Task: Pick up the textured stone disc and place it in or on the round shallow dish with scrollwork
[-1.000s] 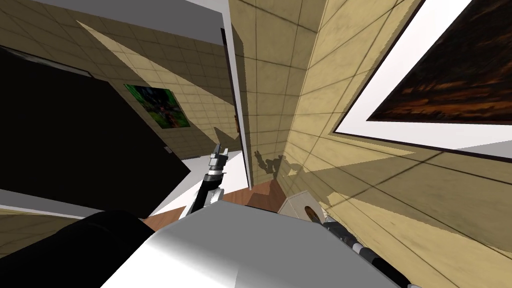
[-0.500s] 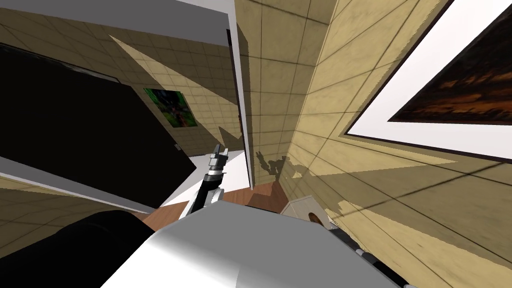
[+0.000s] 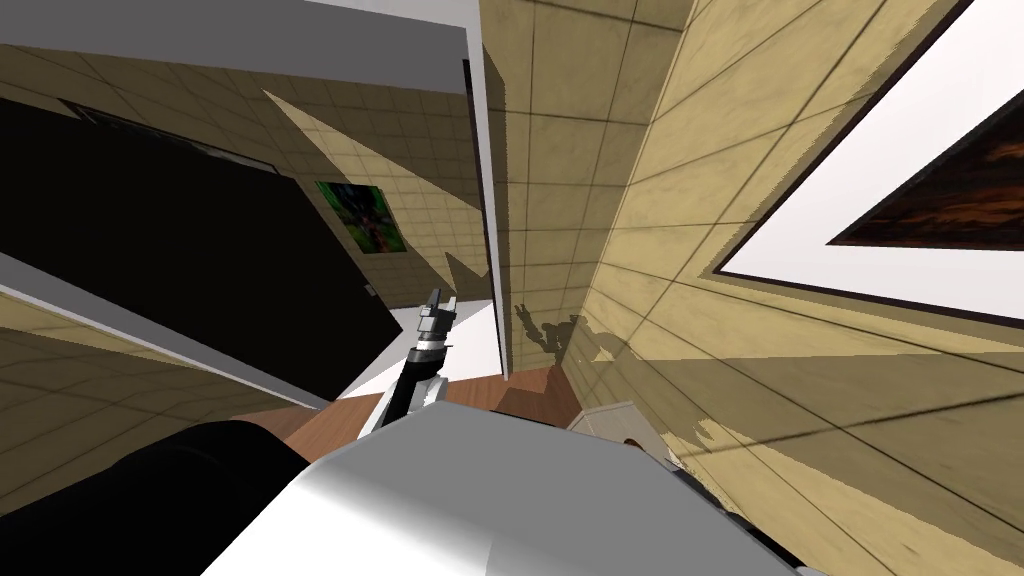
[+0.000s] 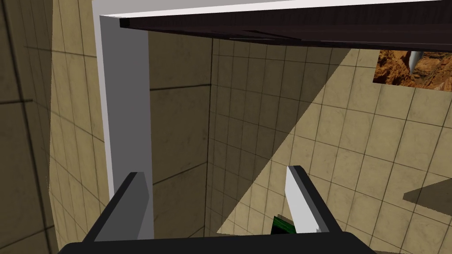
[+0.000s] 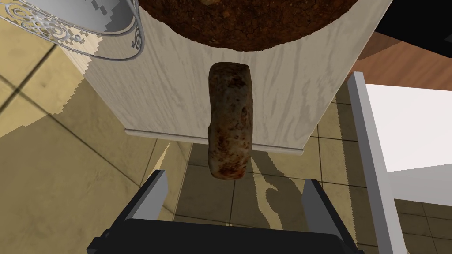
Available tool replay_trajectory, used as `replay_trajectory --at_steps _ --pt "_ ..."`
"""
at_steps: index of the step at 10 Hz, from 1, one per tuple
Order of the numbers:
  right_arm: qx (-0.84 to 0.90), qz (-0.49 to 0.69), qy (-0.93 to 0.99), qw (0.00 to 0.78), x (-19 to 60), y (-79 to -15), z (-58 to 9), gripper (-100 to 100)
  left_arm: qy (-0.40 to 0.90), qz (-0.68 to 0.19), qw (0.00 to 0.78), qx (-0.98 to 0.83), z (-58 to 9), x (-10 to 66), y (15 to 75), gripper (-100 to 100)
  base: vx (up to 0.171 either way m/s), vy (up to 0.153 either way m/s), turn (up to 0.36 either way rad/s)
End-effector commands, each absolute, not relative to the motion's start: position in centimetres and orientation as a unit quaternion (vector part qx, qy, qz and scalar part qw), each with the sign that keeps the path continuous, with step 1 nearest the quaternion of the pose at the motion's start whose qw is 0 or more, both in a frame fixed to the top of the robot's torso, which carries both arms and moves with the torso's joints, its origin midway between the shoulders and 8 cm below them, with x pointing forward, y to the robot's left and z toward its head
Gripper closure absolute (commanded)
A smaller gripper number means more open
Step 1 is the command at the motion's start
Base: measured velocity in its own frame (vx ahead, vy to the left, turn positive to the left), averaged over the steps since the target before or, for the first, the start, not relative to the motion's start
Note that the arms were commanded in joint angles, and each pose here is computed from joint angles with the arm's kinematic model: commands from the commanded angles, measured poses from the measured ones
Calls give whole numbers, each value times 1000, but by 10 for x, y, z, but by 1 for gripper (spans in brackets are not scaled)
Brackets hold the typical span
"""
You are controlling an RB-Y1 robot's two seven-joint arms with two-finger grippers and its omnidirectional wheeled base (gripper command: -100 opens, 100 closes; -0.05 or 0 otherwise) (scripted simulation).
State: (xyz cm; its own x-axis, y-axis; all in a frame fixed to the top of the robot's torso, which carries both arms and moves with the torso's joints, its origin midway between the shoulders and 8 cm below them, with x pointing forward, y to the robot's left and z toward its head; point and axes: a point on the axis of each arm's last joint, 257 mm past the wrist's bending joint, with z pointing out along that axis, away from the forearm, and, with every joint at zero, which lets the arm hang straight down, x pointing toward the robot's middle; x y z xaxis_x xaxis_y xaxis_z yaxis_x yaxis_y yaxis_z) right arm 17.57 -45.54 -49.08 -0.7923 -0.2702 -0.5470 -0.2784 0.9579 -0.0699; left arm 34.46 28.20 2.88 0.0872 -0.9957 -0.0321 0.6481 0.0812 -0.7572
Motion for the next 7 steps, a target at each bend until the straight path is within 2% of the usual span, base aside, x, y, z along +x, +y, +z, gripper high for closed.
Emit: replay_trajectory --at_steps 1,5,6,7 --pt "-148 6 949 278 171 -457 -498 -100 292 -609 675 -297 29 345 282 0 16 -21 15" --pt "-165 3 955 247 155 -460 -514 -100 292 -609 675 -297 29 345 282 0 13 -11 72" --pt "-165 3 955 245 155 -460 -514 0 292 -609 675 -297 29 345 282 0 0 0 0" --pt "-160 2 956 247 154 -456 -523 -100 292 -609 675 -297 29 345 282 0 10 -15 61"
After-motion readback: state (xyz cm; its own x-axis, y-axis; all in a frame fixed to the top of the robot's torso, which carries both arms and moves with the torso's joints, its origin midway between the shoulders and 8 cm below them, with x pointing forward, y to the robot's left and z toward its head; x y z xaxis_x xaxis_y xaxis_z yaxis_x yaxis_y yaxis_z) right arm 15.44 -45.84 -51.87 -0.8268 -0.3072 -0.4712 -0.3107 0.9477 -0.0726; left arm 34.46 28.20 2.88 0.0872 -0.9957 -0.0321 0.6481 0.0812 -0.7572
